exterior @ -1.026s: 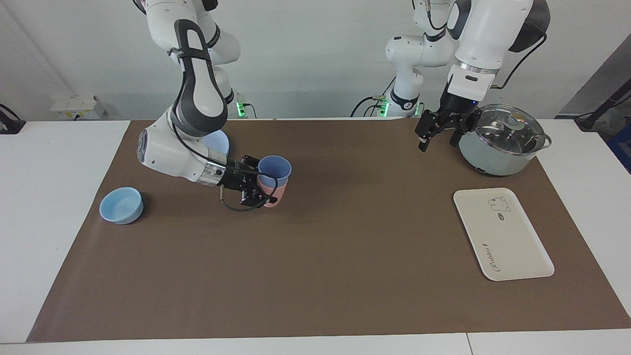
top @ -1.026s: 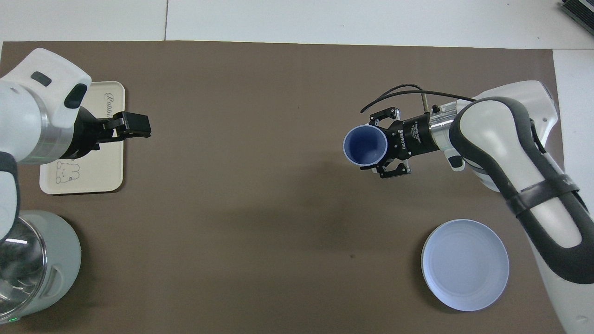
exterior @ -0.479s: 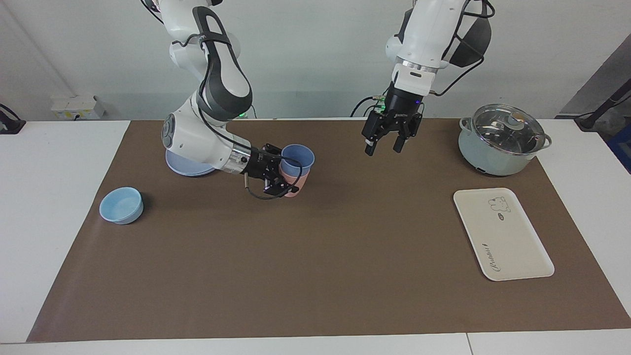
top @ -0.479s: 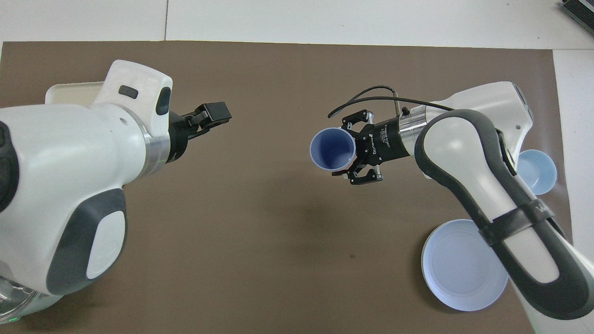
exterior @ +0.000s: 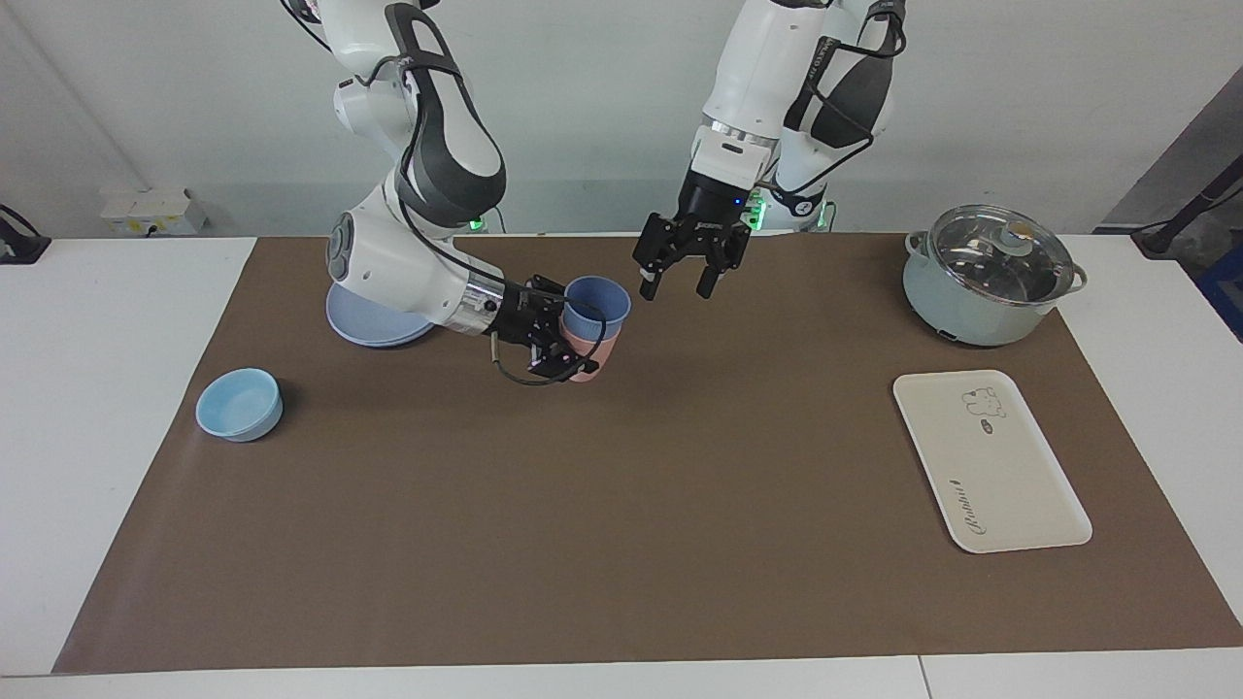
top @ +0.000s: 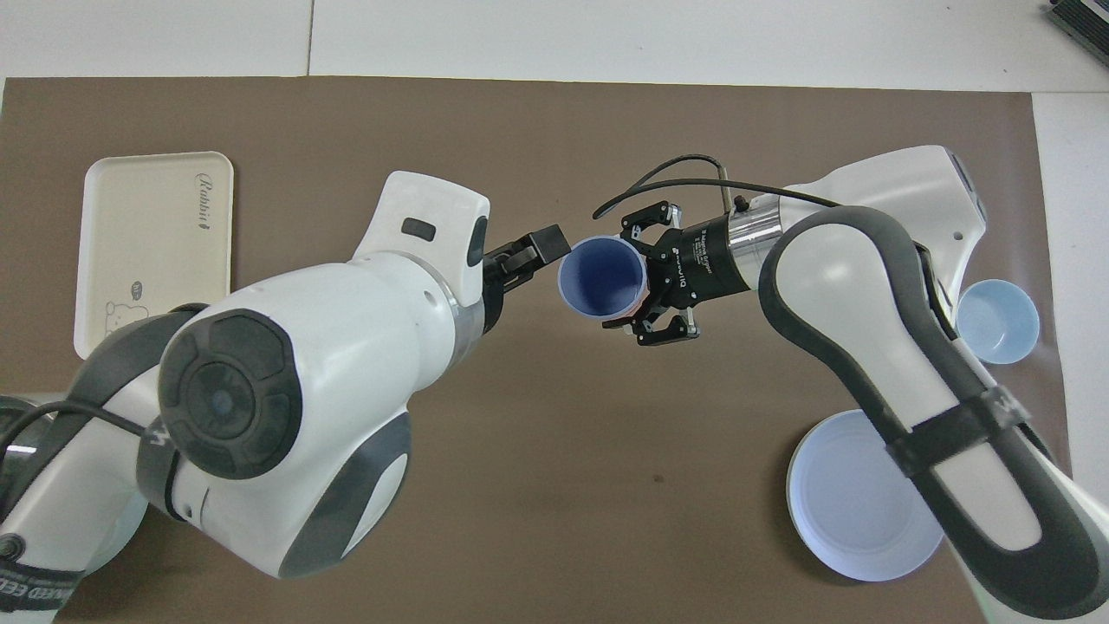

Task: Place cup on tray
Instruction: 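Grasp the blue cup rim with the left gripper beside the right gripper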

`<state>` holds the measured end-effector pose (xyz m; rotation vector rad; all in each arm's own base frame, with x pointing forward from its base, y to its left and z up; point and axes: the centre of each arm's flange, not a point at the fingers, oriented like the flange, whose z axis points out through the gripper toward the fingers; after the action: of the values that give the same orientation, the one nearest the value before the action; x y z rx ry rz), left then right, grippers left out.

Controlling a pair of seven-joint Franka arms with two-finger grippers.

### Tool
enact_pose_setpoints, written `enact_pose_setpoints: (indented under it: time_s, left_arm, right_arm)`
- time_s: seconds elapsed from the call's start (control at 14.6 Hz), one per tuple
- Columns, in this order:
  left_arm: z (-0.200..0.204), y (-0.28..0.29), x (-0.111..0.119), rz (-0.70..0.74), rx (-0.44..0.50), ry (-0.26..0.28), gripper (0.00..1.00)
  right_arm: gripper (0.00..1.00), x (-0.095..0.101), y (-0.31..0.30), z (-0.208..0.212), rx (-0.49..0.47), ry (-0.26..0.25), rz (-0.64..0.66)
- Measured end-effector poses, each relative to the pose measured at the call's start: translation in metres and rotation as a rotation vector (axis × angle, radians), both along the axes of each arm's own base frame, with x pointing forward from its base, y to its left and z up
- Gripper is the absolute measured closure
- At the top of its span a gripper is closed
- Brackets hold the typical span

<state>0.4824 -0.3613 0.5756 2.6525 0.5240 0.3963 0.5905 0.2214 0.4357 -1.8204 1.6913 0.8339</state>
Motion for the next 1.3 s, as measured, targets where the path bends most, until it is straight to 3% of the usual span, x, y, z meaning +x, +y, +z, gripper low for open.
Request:
enact_pose_setpoints:
  time_s: [0.41,0.75,1.16,1.3]
  left_arm:
    - [-0.027,-0.034,0.004,0.004,-0.023,0.019,0.01]
    - [-0.038,-0.052,-0.002,-0.015,-0.018,0.036,0.11]
    - [-0.034,-0.047,0.002,-0.002,-0.021,0.034,0.83]
    - [-0.027,-0.049,0.001,-0.007,-0.013,0.044,0.92]
  right_arm:
    - [0.19,0.0,0.0,0.0,0.0,0.0,0.0]
    - [0.19,0.001,-0.002,0.0,0.0,-0.001,-0.004]
    - [0.19,0.002,-0.004,0.001,-0.001,-0.002,-0.008]
    - [0.19,0.005,-0.008,0.002,-0.004,-0.016,-0.024]
